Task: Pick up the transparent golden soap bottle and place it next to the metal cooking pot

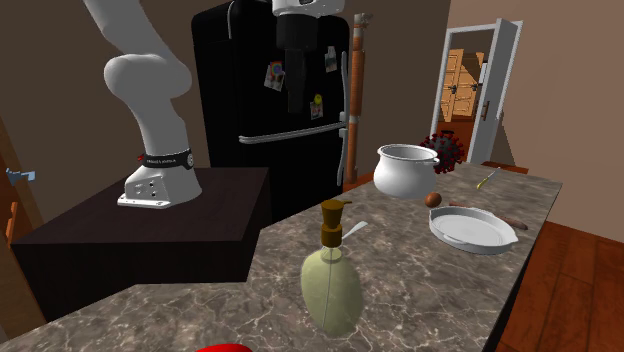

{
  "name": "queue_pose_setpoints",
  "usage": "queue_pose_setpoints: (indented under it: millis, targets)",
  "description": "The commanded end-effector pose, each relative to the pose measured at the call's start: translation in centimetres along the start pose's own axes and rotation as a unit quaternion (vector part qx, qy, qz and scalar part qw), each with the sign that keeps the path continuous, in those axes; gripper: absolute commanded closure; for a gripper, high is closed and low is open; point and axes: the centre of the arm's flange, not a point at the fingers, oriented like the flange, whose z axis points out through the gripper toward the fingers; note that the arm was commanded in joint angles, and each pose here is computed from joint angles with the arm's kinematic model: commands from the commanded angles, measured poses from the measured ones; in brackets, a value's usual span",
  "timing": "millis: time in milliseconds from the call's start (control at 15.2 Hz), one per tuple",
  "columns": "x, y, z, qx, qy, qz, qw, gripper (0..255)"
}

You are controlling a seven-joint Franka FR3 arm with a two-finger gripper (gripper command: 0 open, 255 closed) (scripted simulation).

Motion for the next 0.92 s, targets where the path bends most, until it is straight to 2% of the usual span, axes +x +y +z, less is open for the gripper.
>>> queue_pose_setpoints:
  millis: [0, 858]
  targets:
    - [0.8, 1.9, 1.6, 0.001, 0.002, 0.004, 1.0000, 0]
    - [6.5, 14.3, 12.1, 0.014, 0.013, 0.029, 0.9994, 0]
